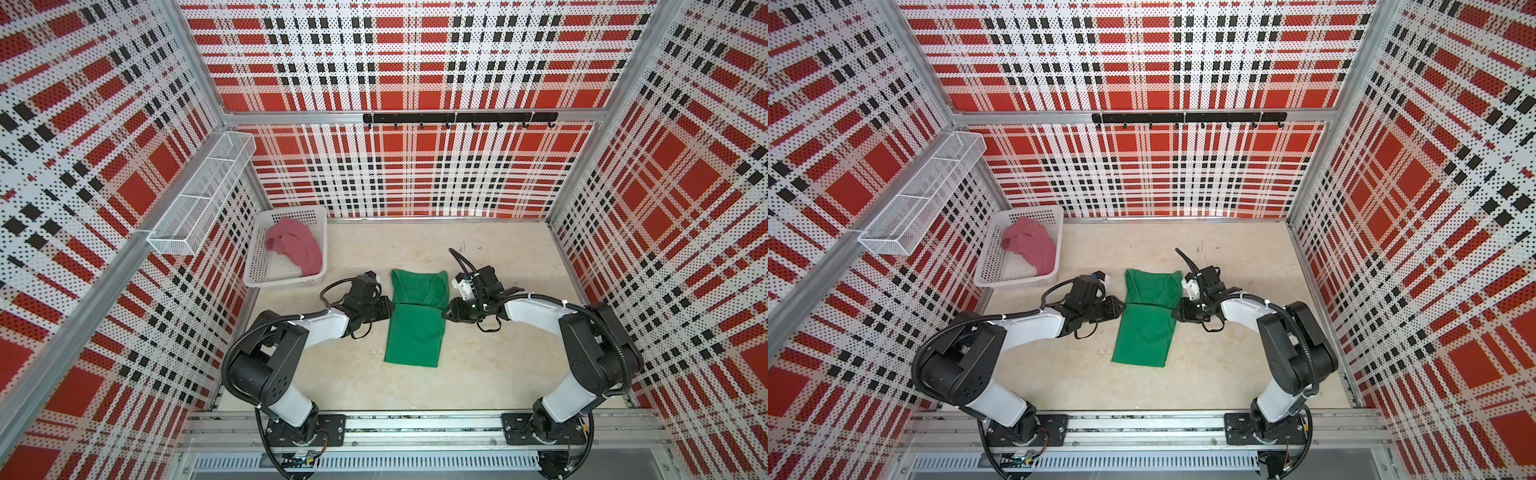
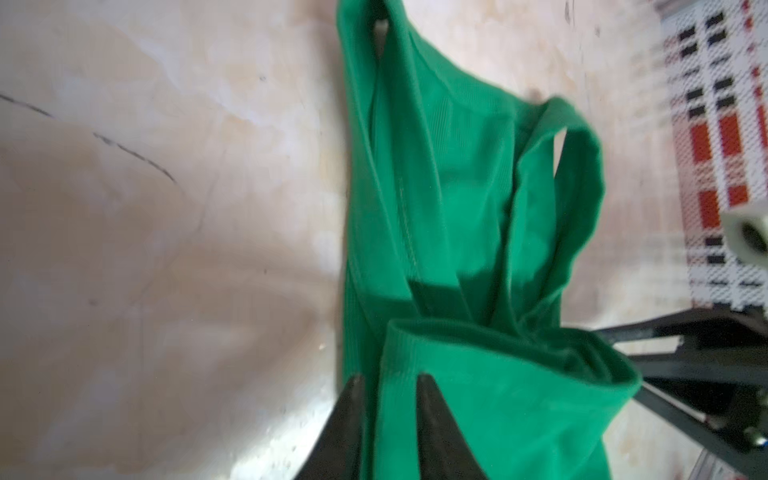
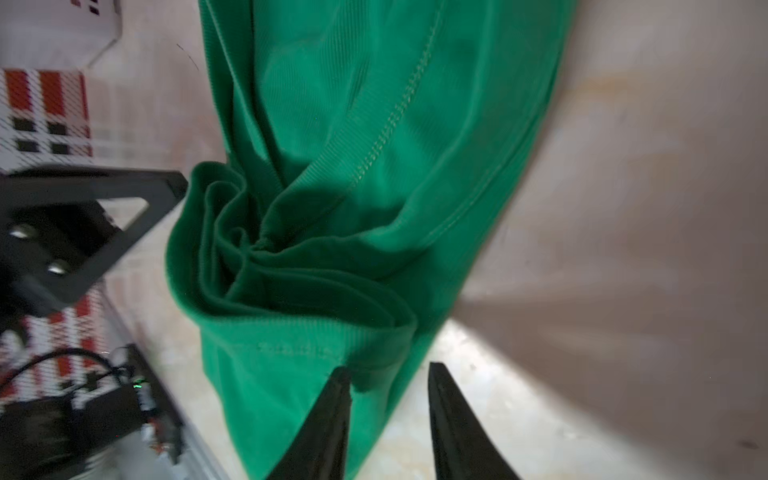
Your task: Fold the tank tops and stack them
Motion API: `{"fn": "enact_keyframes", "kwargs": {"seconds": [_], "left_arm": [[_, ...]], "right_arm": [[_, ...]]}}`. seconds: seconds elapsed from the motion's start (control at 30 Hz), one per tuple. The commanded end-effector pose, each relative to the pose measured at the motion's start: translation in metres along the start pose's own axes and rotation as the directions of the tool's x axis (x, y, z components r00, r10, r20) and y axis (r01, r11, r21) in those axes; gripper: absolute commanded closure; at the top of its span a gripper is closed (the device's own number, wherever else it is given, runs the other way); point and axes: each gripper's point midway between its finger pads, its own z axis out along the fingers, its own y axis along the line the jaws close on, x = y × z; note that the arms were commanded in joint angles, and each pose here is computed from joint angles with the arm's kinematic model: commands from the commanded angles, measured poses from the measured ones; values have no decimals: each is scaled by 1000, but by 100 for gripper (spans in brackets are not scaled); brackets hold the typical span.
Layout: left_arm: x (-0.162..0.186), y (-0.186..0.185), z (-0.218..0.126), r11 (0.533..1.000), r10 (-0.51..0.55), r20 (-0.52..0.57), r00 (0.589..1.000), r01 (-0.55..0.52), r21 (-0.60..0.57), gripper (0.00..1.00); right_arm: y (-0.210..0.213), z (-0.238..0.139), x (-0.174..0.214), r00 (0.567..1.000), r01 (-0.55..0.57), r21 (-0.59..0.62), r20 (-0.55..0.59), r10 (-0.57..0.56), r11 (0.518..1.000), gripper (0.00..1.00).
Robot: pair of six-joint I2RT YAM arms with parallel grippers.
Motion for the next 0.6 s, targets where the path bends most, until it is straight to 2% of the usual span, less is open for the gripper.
{"fn": "enact_keyframes", "kwargs": {"seconds": [0.0, 0.07, 0.17, 0.27, 0.37, 0.5, 0.57], "left_arm": [[-37, -17, -16, 998, 66, 89, 994, -66, 3, 60], [-39, -15, -26, 997, 70, 93, 993, -67, -33, 58], [-26, -24, -34, 999, 44, 86, 995, -43, -18, 58], [2, -43, -22, 999, 2, 47, 999, -5, 54, 58], [28, -46, -4, 997, -33, 3, 999, 33, 70, 59], [48, -34, 10, 994, -89, -14, 996, 90, 55, 60], [56, -25, 14, 996, -90, -17, 996, 90, 18, 60]], "right_arm": [[2, -26, -17, 996, 56, 69, 67, -61, 996, 59], [8, -39, -12, 995, 64, 80, 73, -70, 995, 61], [27, -43, 9, 996, 58, 43, 61, -61, 997, 68], [57, -31, 33, 999, 21, -55, 31, -19, 998, 76], [73, -13, 52, 999, -31, -125, 3, 32, 992, 81], [64, 11, 74, 995, -102, -130, -35, 98, 986, 82], [41, 20, 84, 992, -123, -49, -40, 121, 991, 83]]}}
